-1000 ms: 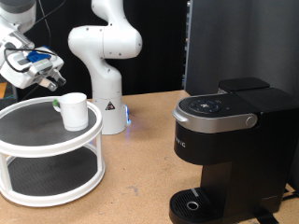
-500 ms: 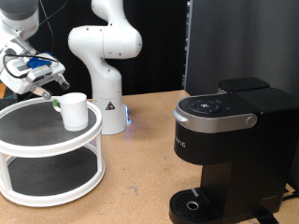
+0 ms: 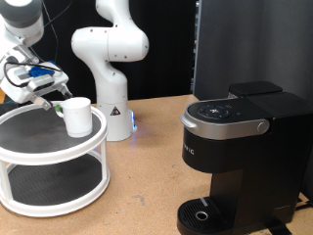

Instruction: Make a cup of coffee with the keurig machine

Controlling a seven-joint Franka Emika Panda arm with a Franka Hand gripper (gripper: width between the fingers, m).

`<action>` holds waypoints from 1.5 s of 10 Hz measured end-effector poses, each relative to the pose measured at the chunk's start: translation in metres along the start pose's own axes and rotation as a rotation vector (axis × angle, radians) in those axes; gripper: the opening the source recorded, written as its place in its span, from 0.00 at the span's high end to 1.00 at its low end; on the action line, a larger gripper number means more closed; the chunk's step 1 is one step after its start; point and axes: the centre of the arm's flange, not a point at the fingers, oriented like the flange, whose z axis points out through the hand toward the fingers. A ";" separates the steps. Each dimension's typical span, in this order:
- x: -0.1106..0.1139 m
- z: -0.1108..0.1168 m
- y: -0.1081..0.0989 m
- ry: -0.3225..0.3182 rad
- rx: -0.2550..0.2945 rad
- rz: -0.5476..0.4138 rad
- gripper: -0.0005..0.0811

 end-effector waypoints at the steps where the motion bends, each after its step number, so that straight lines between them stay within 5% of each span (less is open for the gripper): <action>1: -0.004 0.001 0.002 -0.003 -0.007 -0.003 0.01; 13: -0.012 0.015 0.011 0.007 -0.004 0.036 0.02; 14: -0.012 0.015 0.011 0.007 -0.003 0.036 0.25; 15: -0.012 0.015 0.011 0.007 -0.002 0.037 0.25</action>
